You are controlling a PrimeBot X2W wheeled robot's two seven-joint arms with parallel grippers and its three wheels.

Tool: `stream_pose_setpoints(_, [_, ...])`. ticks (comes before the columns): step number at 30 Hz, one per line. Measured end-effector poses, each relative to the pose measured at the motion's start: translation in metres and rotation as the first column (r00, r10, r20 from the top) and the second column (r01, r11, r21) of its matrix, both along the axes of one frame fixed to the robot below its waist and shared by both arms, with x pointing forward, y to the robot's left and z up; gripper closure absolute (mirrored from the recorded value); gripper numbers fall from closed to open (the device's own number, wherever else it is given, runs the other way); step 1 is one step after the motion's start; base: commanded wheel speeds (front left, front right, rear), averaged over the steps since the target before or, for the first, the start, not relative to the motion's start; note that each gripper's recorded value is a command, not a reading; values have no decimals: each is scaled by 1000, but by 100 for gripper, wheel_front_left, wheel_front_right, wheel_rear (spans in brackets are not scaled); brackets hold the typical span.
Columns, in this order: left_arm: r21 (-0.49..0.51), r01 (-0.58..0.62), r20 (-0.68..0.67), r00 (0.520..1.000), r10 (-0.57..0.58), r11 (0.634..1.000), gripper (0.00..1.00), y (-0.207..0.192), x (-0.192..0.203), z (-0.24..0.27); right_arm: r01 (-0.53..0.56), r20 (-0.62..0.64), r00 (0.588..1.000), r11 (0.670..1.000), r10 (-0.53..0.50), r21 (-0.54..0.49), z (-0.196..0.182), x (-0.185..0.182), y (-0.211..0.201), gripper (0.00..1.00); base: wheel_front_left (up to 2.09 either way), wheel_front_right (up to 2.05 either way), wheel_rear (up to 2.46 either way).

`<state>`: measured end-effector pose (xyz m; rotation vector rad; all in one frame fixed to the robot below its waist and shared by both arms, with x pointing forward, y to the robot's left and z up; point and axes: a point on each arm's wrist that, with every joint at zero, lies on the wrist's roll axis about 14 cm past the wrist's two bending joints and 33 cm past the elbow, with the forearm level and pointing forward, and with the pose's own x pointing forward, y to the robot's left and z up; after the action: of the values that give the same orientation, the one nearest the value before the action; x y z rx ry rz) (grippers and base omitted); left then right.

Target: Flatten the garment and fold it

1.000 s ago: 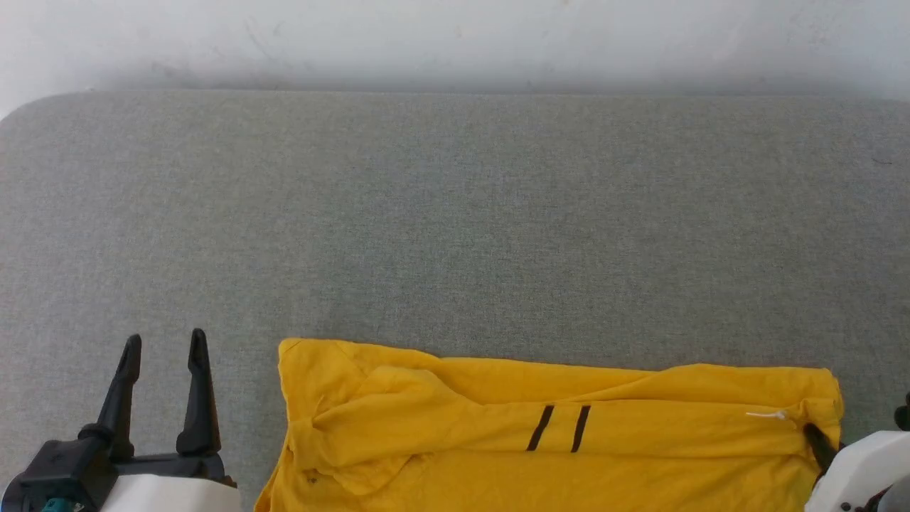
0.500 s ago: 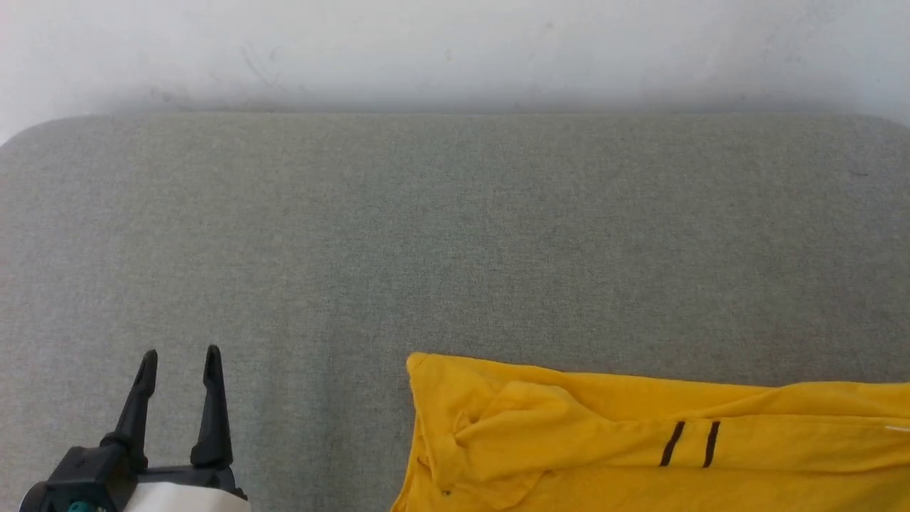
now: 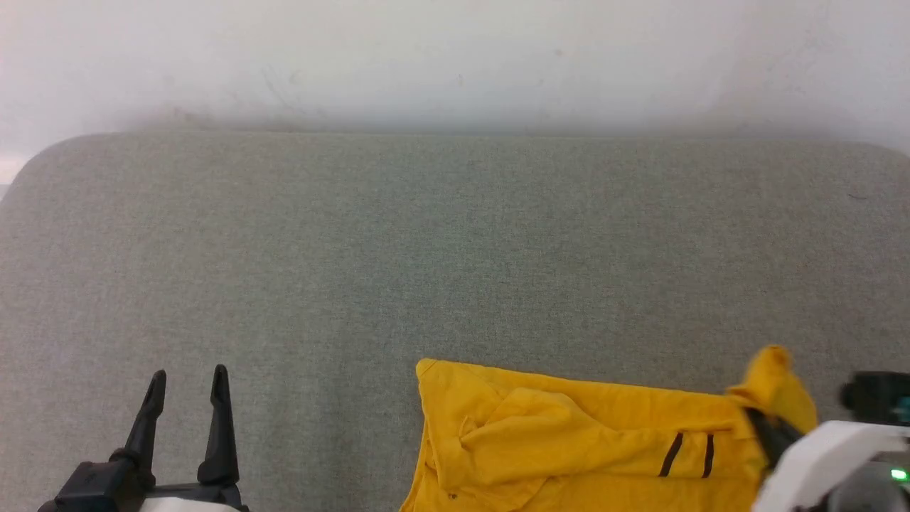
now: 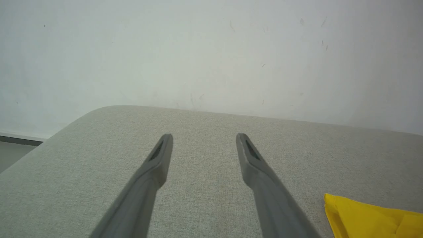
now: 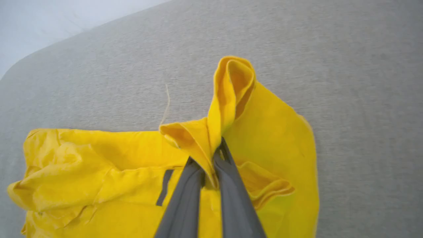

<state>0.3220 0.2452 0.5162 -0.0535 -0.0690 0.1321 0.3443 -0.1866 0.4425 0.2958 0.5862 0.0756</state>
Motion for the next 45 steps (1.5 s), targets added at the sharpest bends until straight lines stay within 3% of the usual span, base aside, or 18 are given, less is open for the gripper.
stream_pose_setpoints(5, [1, -14, 7, 1000, 14, 1000, 0, 4, -6, 2, -247, 28, 969, 964, 245, 96, 11, -9, 86, 100, 0, 0, 0])
stream_pose_setpoints(12, [-3, -33, -10, 999, 33, 999, 0, 8, -10, -2, -503, 102, 864, 851, 493, 151, 31, -18, 176, 100, 0, 0, 0])
stream_pose_setpoints(13, [-3, -33, -10, 999, 33, 999, 0, 8, -10, -2, -503, 102, 864, 851, 493, 151, 31, -18, 176, 100, 0, 0, 0])
stream_pose_setpoints(15, [-11, -45, -26, 999, 45, 999, 0, 11, -9, -7, -577, 131, 817, 802, 562, 155, 37, -17, 202, 100, 0, 0, 0])
stream_pose_setpoints(22, [-29, -63, -46, 997, 62, 998, 0, 13, -8, -14, -663, 84, 748, 733, 659, 150, 19, -21, 233, 100, 0, 0, 0])
stream_pose_setpoints(31, [-48, -85, -71, 994, 81, 995, 0, 16, -8, -24, -689, -48, 717, 717, 695, 104, -28, -16, 237, 100, 0, 0, 0])
stream_pose_setpoints(32, [-51, -83, -71, 994, 79, 995, 0, 16, -7, -24, -689, -64, 716, 718, 695, 95, -33, -16, 236, 95, 0, 0, 0])
stream_pose_setpoints(33, [-55, -80, -72, 995, 76, 995, 0, 15, -7, -25, -690, -77, 715, 719, 695, 84, -38, -15, 235, 74, 0, 0, 0])
stream_pose_setpoints(34, [-59, -79, -73, 995, 75, 995, 0, 14, -7, -26, -690, -89, 714, 719, 695, 80, -42, -15, 234, 27, 0, 0, 0])
stream_pose_setpoints(35, [-63, -75, -69, 995, 71, 995, 0, 13, -6, -25, -695, -95, 709, 715, 699, 74, -45, -15, 235, 0, 0, 0, 0])
stream_pose_setpoints(41, [-67, -74, -60, 996, 70, 995, 0, 12, -5, -23, -695, -43, 709, 707, 704, 129, -31, -19, 245, 0, 0, 0, 0])
stream_pose_setpoints(45, [-65, -63, -47, 997, 60, 996, 0, 9, -1, -20, -615, 58, 788, 781, 612, 114, -4, 8, 222, 0, 0, 0, 0])
